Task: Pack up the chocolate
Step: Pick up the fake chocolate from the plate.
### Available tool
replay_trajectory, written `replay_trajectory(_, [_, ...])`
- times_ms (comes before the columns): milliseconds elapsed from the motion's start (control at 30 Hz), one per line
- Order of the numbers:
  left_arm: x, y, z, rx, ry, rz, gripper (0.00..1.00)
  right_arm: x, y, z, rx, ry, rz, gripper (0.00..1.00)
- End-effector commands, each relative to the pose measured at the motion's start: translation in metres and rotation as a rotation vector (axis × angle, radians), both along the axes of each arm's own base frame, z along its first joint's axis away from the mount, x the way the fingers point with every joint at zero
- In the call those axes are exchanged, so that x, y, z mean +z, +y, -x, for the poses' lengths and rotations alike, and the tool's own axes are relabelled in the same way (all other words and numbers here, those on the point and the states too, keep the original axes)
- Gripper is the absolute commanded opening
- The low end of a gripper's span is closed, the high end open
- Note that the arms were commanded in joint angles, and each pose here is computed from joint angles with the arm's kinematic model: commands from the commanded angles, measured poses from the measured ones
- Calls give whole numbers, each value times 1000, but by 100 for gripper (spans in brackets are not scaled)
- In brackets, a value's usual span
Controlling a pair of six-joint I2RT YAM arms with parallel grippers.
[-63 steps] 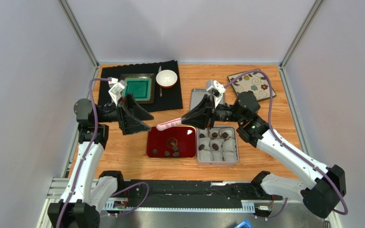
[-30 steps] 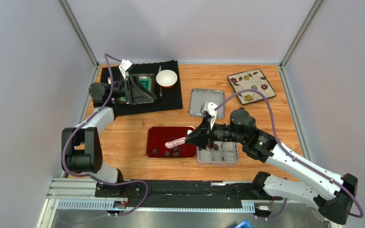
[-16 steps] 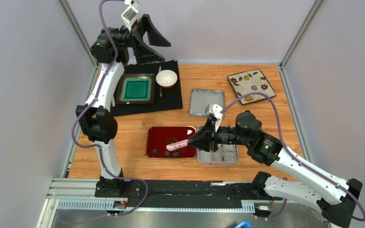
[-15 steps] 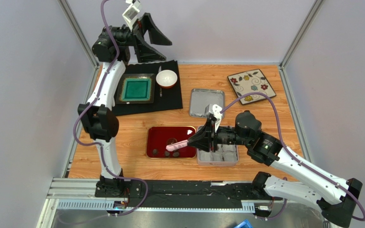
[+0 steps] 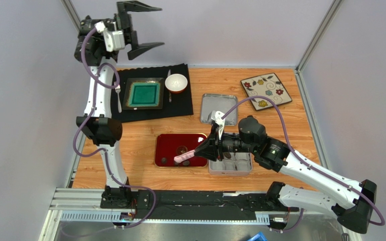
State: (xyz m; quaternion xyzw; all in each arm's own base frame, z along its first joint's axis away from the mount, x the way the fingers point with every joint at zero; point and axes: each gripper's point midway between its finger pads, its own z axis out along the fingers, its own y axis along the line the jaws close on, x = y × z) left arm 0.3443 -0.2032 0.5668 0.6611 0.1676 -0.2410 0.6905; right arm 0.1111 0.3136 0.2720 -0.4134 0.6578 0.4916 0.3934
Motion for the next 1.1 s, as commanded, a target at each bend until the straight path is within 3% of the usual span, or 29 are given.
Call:
replay_trajectory(0, [15, 47, -15, 161, -900, 3, 99, 12, 6, -21, -81, -37, 20, 0])
replay_trajectory(33, [28, 51, -9, 177, -1029, 62, 99, 10, 7, -24, -91, -36, 28, 0])
replay_trajectory(67, [34, 53, -3, 201, -974, 133, 99, 10, 8, -25, -94, -43, 30, 0])
replay_trajectory(100, [54, 54, 5, 256, -956, 294, 99, 8, 9, -31, -117, -46, 36, 0])
replay_trajectory(133, [70, 58, 7, 438, -1263, 347, 99, 8, 9, -33, -123, -53, 37, 0])
replay_trajectory(167, [31, 46, -49, 639, -942, 166, 99, 9, 9, -33, -126, -59, 31, 0])
replay_trajectory(200, [45, 17, -67, 840, -1054, 27, 99, 10, 8, -34, -130, -59, 26, 0])
replay_trajectory(233, [56, 12, -70, 833, -949, 15, 99, 12, 9, -33, -130, -60, 17, 0])
replay_trajectory(267, [84, 17, -63, 856, -917, 84, 99, 13, 9, -34, -134, -65, 13, 0])
replay_trajectory(333, [84, 36, -72, 957, -710, 172, 99, 13, 6, -40, -181, -74, 17, 0])
replay_trajectory(433, [-6, 62, -88, 1085, -235, 22, 99, 8, 2, -54, -267, -72, 43, 0])
replay_trajectory(500, [-69, 79, -56, 1127, 67, -54, 99, -9, -3, -69, -348, -63, 123, 0])
replay_trajectory(533, [-147, 81, -52, 1137, 246, -154, 99, -11, -5, -74, -378, -61, 143, 0])
replay_trajectory(600, [-194, 88, 0, 1116, 450, -157, 99, -24, -6, -82, -421, -52, 196, 0])
replay_trajectory(633, [-256, 90, 16, 1119, 599, -230, 99, -24, -3, -81, -418, -60, 204, 0])
replay_trajectory(700, [-301, 94, 57, 1119, 816, -234, 99, -30, -4, -87, -473, -90, 250, 0])
replay_trajectory(733, [-347, 97, 74, 1134, 945, -291, 99, -32, 0, -82, -459, -105, 267, 0])
replay_trajectory(833, [-413, 103, 114, 1182, 1225, -345, 99, -36, 7, -77, -472, -130, 320, 0])
replay_trajectory(900, [-436, 106, 130, 1204, 1340, -358, 99, -37, 10, -75, -485, -141, 339, 0])
replay_trajectory(1067, [-470, 112, 144, 1252, 1433, -372, 99, -50, 21, -67, -476, -134, 366, 0])
